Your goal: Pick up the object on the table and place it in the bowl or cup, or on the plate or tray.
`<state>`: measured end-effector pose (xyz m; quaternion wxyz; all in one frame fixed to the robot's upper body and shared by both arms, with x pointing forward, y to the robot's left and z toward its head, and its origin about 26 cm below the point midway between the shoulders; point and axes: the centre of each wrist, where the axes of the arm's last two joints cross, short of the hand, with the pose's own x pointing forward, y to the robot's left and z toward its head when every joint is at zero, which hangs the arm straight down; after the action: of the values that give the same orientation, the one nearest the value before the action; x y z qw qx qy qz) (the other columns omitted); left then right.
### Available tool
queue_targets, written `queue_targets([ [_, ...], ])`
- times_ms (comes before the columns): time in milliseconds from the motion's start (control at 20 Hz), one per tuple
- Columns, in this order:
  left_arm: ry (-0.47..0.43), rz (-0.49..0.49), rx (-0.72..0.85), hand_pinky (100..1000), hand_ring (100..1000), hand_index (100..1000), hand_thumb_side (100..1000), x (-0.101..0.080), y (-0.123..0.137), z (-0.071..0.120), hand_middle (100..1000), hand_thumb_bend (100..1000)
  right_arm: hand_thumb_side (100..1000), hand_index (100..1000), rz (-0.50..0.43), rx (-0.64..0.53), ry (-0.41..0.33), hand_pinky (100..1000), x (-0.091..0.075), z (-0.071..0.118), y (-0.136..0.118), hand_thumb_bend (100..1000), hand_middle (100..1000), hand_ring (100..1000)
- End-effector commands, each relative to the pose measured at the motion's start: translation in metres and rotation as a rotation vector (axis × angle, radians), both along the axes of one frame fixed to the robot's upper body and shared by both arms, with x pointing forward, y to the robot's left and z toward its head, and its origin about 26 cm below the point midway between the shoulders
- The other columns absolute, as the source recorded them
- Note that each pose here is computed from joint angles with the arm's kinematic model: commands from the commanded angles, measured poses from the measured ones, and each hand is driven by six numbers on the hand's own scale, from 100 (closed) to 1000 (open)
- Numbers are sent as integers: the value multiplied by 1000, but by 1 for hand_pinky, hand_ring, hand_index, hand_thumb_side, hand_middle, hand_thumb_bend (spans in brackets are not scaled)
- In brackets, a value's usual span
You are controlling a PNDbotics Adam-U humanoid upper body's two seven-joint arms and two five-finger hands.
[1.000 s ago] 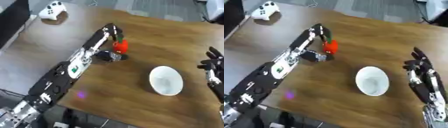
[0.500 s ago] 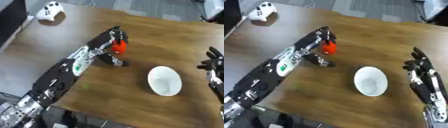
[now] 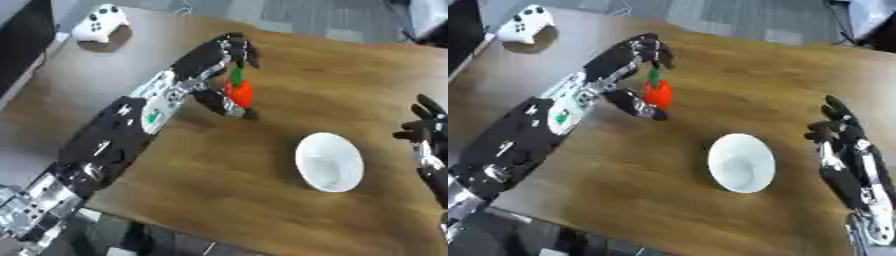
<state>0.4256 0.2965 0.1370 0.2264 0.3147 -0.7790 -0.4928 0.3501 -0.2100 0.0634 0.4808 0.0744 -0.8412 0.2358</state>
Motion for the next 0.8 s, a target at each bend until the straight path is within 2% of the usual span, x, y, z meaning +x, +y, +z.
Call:
queue_targets([
  [50, -40, 26, 33, 923, 545, 703, 751, 7, 9, 17, 689, 760, 401, 646, 22, -2, -36, 702, 3, 11, 3, 100, 994, 1000],
  [550, -10, 104, 62, 1000, 544, 700, 757, 17, 23, 2, 688, 744, 404, 642, 56, 10, -64, 700, 6, 20, 9, 100, 989, 1000],
  [800, 0, 131, 71, 1000, 542, 698, 767, 19, 29, -7, 687, 725, 406, 640, 66, 20, -75, 694, 7, 24, 10, 100, 985, 1000],
])
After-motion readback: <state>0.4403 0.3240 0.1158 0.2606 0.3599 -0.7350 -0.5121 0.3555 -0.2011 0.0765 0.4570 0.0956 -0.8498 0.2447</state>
